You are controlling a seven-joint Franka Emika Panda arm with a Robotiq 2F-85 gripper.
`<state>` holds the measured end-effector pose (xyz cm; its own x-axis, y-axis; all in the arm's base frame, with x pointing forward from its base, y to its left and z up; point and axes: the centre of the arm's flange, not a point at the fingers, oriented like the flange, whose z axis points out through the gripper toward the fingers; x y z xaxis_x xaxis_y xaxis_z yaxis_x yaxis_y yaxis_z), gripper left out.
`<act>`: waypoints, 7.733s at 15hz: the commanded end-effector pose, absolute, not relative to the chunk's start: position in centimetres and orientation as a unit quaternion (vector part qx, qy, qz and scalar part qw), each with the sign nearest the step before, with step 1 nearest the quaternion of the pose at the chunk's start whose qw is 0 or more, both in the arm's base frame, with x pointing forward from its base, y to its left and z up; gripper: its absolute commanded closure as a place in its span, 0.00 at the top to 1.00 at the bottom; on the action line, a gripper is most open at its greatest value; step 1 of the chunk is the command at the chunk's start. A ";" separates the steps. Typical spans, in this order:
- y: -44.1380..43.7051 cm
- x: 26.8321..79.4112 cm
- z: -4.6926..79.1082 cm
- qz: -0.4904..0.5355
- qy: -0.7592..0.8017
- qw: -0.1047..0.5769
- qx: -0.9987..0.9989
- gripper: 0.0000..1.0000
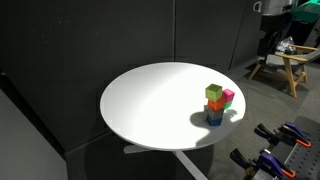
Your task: Remove the purple toy block from top of the dark green toy block
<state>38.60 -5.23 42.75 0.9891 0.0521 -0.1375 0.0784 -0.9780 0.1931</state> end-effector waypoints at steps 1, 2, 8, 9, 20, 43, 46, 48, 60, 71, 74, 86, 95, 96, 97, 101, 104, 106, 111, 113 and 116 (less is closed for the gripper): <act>-5.2 39.9 43.3 -0.048 0.031 0.078 0.995 1.00; -5.2 40.3 43.4 -0.044 0.031 0.072 0.996 1.00; -5.6 42.8 43.9 0.000 0.011 0.038 0.999 1.00; -5.8 43.4 43.8 0.010 0.004 0.034 0.999 1.00; -6.2 51.1 38.8 0.068 -0.118 0.005 0.991 1.00; -9.5 54.9 30.4 -0.053 -0.141 0.041 0.988 1.00; -10.0 54.8 29.4 -0.046 -0.132 0.037 0.989 1.00; -10.1 54.5 28.8 -0.036 -0.124 0.035 0.991 1.00; -9.8 51.9 25.5 -0.010 -0.111 0.033 0.993 1.00; -10.7 51.5 24.0 -0.025 -0.139 0.042 0.989 1.00; -10.9 51.3 23.6 -0.029 -0.139 0.043 0.989 1.00; -10.8 51.5 23.3 -0.039 -0.135 0.036 0.989 1.00; -10.5 51.4 23.1 -0.038 -0.128 0.033 0.991 1.00; -10.5 51.4 23.1 -0.038 -0.126 0.033 0.991 1.00; -10.4 51.4 23.0 -0.038 -0.125 0.033 0.991 1.00; -10.3 51.5 22.3 -0.042 -0.121 0.036 0.991 1.00; -10.3 51.4 21.6 -0.048 -0.119 0.037 0.991 1.00; -10.3 51.4 21.2 -0.052 -0.117 0.037 0.991 1.00; -10.2 51.3 20.3 -0.059 -0.113 0.040 0.991 1.00; -10.1 51.2 20.0 -0.060 -0.112 0.040 0.991 1.00; -10.2 51.2 19.8 -0.062 -0.111 0.041 0.991 1.00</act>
<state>50.93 -10.05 19.88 0.9607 -0.2467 -0.1271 -0.2366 -0.9675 0.0893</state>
